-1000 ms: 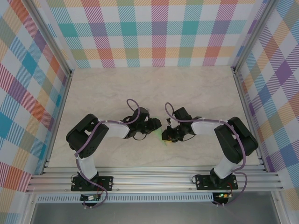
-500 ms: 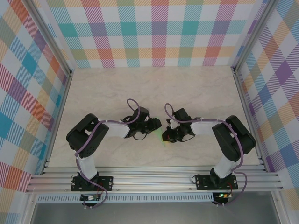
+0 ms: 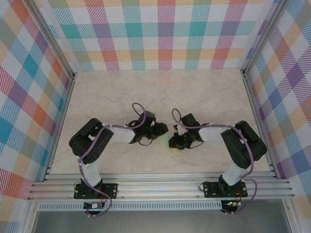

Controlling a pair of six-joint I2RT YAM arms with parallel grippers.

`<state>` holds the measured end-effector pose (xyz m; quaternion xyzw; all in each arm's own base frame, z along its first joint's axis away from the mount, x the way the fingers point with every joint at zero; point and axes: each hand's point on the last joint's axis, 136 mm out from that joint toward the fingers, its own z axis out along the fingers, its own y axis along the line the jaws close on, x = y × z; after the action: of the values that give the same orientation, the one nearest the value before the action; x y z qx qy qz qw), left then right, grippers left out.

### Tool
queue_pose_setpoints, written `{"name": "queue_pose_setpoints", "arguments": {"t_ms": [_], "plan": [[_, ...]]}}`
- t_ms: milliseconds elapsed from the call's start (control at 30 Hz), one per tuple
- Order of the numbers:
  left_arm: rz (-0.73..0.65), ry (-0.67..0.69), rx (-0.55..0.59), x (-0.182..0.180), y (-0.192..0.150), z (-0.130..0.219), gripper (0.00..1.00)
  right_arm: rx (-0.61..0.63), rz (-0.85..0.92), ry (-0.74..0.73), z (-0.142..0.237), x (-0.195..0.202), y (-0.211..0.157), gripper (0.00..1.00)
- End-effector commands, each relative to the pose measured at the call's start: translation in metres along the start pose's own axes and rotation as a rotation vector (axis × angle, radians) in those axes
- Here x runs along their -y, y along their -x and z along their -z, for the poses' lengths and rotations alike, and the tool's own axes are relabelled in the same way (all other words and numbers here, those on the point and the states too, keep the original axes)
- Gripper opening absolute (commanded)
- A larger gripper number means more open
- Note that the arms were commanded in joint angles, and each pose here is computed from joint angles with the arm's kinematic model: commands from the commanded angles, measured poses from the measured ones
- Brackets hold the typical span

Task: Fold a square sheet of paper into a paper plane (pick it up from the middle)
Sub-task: Fold the wing for the fifth time at the center of the table.

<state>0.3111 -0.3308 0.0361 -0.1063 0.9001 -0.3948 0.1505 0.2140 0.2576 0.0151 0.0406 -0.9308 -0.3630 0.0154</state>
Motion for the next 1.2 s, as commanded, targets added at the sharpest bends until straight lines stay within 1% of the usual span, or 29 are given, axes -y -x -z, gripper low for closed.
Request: {"name": "queue_pose_setpoints", "arguments": {"t_ms": [0, 133, 233, 367, 467, 567, 667, 833, 933, 1033, 1167], "plan": [[0.005, 0.083, -0.033, -0.026, -0.008, -0.009, 0.43, -0.075, -0.019, -0.024, -0.004, 0.012, -0.022, 0.12], [0.007, 0.082, -0.033, -0.026, -0.008, -0.010, 0.43, -0.089, -0.059, -0.075, -0.010, 0.031, -0.031, 0.05], [0.008, 0.086, -0.029, -0.026, -0.007, -0.010, 0.43, -0.080, -0.068, -0.122, -0.007, 0.041, -0.034, 0.03], [0.011, 0.087, -0.034, -0.027, -0.009, -0.010, 0.43, -0.082, -0.030, -0.091, -0.002, 0.029, -0.034, 0.10], [0.010, 0.087, -0.035, -0.027, -0.009, -0.010, 0.43, -0.095, -0.013, -0.063, 0.000, 0.021, -0.033, 0.13], [0.012, 0.087, -0.036, -0.027, -0.008, -0.011, 0.43, -0.103, -0.001, -0.071, 0.001, 0.022, -0.035, 0.15], [0.011, 0.088, -0.039, -0.028, -0.009, -0.011, 0.43, -0.104, 0.002, -0.079, 0.003, 0.024, -0.037, 0.15], [0.013, 0.092, -0.041, -0.029, -0.010, -0.011, 0.43, -0.116, -0.024, -0.148, -0.001, 0.040, -0.040, 0.08], [0.013, 0.089, -0.043, -0.028, -0.010, -0.011, 0.43, -0.117, -0.032, -0.162, -0.003, 0.046, -0.044, 0.07], [0.012, 0.090, -0.044, -0.028, -0.010, -0.011, 0.43, -0.111, -0.033, -0.180, -0.001, 0.047, -0.043, 0.07], [0.013, 0.091, -0.044, -0.029, -0.010, -0.011, 0.43, -0.107, -0.016, -0.159, 0.002, 0.037, -0.041, 0.10]]}}
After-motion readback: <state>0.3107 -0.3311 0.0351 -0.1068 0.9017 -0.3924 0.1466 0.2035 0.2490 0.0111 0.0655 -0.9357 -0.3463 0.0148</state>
